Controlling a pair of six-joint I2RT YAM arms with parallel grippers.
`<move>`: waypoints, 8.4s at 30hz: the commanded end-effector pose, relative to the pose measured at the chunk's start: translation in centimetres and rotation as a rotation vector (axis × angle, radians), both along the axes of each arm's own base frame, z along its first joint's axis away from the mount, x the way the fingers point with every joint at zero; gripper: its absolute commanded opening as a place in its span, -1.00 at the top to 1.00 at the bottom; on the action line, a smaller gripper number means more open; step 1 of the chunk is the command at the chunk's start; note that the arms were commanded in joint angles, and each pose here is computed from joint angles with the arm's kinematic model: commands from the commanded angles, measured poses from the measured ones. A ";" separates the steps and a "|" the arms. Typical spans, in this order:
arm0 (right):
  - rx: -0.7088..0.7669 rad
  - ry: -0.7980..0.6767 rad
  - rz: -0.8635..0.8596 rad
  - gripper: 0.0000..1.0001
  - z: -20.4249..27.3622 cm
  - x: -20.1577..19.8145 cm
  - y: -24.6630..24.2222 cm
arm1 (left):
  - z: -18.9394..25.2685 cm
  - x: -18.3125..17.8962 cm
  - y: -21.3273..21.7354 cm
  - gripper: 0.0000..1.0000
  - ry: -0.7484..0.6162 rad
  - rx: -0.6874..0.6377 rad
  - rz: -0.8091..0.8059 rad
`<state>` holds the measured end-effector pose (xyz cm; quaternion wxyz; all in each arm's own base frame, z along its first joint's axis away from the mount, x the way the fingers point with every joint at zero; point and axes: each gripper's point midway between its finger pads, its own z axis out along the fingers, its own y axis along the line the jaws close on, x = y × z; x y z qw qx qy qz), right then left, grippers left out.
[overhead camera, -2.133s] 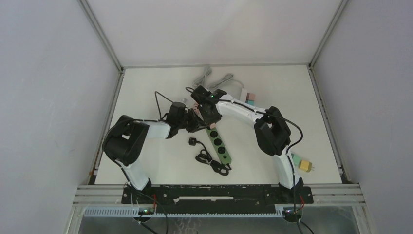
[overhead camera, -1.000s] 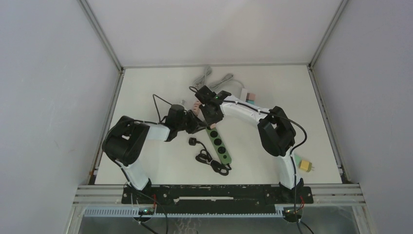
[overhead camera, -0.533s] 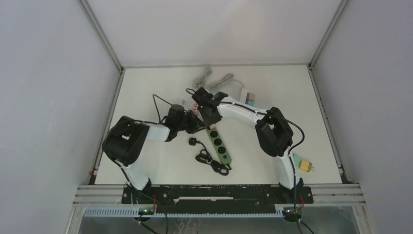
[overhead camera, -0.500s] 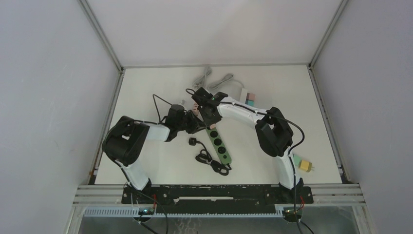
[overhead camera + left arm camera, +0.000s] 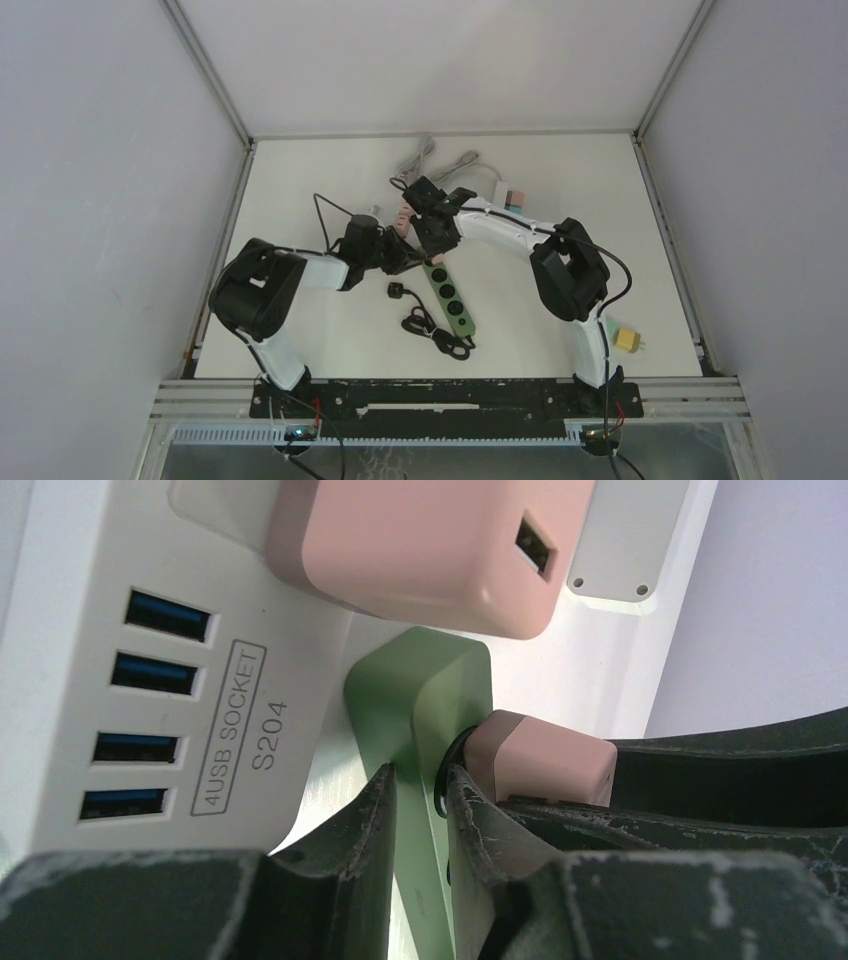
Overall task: Insert the plug
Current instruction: Insert the plug into the socket, then pick up the plug from the center of the board, then adjust the plug.
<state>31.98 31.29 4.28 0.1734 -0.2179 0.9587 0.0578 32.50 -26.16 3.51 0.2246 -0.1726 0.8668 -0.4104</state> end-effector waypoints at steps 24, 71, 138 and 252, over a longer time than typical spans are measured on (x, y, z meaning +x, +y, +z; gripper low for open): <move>-0.235 0.250 0.050 1.00 -9.9 -7.3 -2.9 | 0.0 -1.5 -0.4 0.49 0.007 -0.007 -0.030; 0.073 -0.118 -0.092 -0.26 8.4 -5.7 -4.5 | 5.4 -3.3 1.1 0.09 -0.122 0.088 -0.024; 0.228 -0.038 -1.503 -0.60 -0.9 -12.0 -34.7 | 24.7 -8.7 21.1 -1.00 -0.905 0.821 0.332; 0.330 -0.364 0.067 0.17 15.3 -8.8 -12.9 | 21.5 -8.9 7.0 -1.00 -0.678 0.334 -0.177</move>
